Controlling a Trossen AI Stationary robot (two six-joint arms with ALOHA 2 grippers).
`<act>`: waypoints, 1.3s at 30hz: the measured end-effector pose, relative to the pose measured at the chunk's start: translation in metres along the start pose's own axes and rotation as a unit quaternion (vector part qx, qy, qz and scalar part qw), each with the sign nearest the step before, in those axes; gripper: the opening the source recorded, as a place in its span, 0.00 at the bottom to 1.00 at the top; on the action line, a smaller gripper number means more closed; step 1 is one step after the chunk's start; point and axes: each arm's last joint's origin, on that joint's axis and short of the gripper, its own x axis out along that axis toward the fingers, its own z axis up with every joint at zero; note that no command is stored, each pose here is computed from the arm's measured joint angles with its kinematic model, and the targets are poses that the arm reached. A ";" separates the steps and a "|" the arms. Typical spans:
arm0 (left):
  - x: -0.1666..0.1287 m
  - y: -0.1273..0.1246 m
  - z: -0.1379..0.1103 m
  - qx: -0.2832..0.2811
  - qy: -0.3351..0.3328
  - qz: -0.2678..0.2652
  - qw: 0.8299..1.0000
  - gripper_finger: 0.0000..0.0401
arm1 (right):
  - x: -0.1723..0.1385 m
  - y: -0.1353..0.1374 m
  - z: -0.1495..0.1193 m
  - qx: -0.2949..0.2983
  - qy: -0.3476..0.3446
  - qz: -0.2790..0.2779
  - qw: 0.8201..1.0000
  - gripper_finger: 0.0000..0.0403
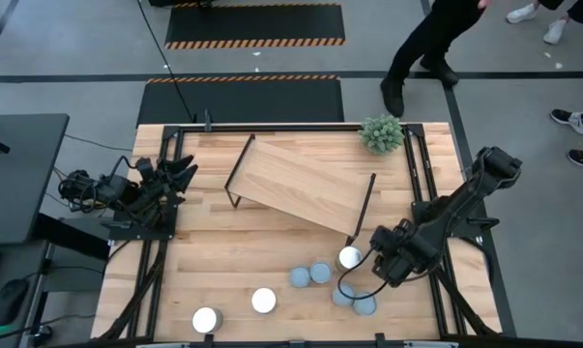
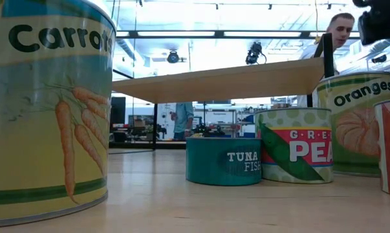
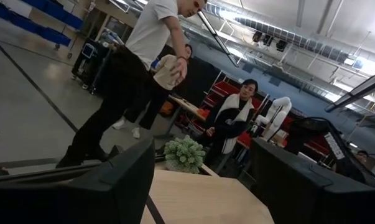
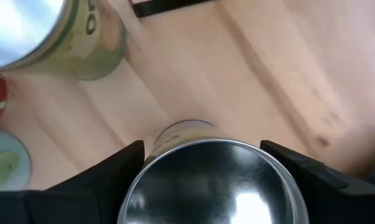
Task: Pick and place cans onto a shelf
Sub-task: Put the canned peaches on the shelf
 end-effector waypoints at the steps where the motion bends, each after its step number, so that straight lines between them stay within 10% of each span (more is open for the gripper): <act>1: 0.000 0.000 0.000 -0.003 0.000 0.000 1.000 0.67 | -0.005 -0.005 0.001 -0.005 -0.002 0.007 1.000 0.77; 13: 0.000 0.000 0.000 -0.004 0.000 -0.001 1.000 0.67 | -0.050 -0.060 0.021 -0.047 -0.013 0.085 0.995 0.77; 39: 0.000 0.000 0.000 -0.004 0.000 0.000 1.000 0.67 | -0.125 -0.120 0.102 -0.193 -0.092 -0.010 0.977 0.77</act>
